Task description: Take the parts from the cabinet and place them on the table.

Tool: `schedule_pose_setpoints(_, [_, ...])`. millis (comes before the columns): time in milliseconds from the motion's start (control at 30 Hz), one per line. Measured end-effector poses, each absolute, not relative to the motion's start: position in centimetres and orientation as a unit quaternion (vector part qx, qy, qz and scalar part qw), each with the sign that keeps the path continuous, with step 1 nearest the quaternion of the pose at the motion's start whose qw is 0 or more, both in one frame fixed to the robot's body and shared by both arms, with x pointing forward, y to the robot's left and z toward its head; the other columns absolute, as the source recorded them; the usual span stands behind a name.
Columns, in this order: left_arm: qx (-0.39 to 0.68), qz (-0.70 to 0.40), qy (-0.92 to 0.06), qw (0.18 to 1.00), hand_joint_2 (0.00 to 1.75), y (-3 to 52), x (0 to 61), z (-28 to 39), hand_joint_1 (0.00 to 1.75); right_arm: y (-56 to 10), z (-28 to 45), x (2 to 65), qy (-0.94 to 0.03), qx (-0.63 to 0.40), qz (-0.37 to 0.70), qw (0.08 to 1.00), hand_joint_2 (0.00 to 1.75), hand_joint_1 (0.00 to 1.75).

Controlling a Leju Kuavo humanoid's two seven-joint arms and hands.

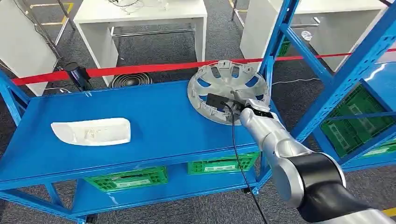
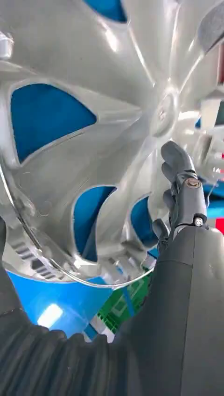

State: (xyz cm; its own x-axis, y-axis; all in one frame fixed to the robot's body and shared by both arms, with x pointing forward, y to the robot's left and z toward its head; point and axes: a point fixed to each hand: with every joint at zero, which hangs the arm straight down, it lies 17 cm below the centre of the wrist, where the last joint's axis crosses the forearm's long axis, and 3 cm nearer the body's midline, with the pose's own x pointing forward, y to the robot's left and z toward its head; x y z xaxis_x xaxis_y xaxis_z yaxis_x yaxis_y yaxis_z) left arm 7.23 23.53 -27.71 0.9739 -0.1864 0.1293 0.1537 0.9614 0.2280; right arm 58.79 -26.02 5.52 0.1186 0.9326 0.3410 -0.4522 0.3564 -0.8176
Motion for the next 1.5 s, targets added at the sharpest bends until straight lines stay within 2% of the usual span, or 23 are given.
schedule_pose_setpoints(733, [0.108,-0.088,-0.075,0.987,0.00,23.50,7.14,-27.73,0.00,-27.01,4.97,58.48,-0.426,-0.276,0.499,0.702,1.75,0.02])
schedule_pose_setpoints(767, [0.108,-0.089,-0.075,0.987,0.00,23.51,7.15,-27.73,0.00,-27.07,4.97,58.49,-0.426,-0.277,0.499,0.702,1.75,1.29])
schedule_pose_setpoints(800, [0.108,-0.089,-0.076,0.987,0.00,23.50,7.16,-27.73,0.00,-27.07,4.97,58.49,-0.426,-0.277,0.499,0.702,1.75,1.66])
schedule_pose_setpoints(833, [0.108,-0.090,-0.076,0.987,0.00,23.50,7.16,-27.73,0.00,-27.12,4.94,58.47,-0.425,-0.277,0.498,0.703,1.75,1.50])
schedule_pose_setpoints(867, [0.107,-0.090,-0.076,0.987,0.00,23.46,7.16,-27.72,0.00,-27.14,4.90,58.45,-0.424,-0.278,0.498,0.703,1.75,1.62])
schedule_pose_setpoints(933, [0.107,-0.090,-0.076,0.987,0.00,23.46,7.17,-27.72,0.00,-27.13,4.79,58.38,-0.424,-0.277,0.499,0.704,1.75,1.61])
schedule_pose_setpoints(967, [0.107,-0.090,-0.076,0.987,0.00,23.43,7.16,-27.72,0.00,-27.13,4.76,58.35,-0.423,-0.277,0.499,0.704,1.75,1.29])
schedule_pose_setpoints(1000, [0.107,-0.089,-0.076,0.987,0.00,23.44,7.15,-27.72,0.00,-27.13,4.75,58.34,-0.423,-0.277,0.500,0.704,1.75,1.34])
schedule_pose_setpoints(1200, [0.106,-0.085,-0.075,0.988,0.00,23.30,7.16,-27.71,0.00,-26.90,4.74,58.32,-0.424,-0.275,0.501,0.703,1.75,1.34])
schedule_pose_setpoints(1233, [0.106,-0.085,-0.075,0.988,0.00,23.28,7.16,-27.71,0.00,-26.84,4.75,58.33,-0.424,-0.274,0.501,0.703,1.75,1.62])
schedule_pose_setpoints(1300, [0.106,-0.085,-0.075,0.988,0.00,23.28,7.14,-27.71,0.00,-26.73,4.73,58.31,-0.424,-0.274,0.502,0.703,1.75,1.75])
schedule_pose_setpoints(1500, [0.106,-0.087,-0.077,0.988,0.00,23.27,7.18,-27.70,0.00,-26.53,4.73,58.30,-0.424,-0.272,0.501,0.703,1.75,1.75])
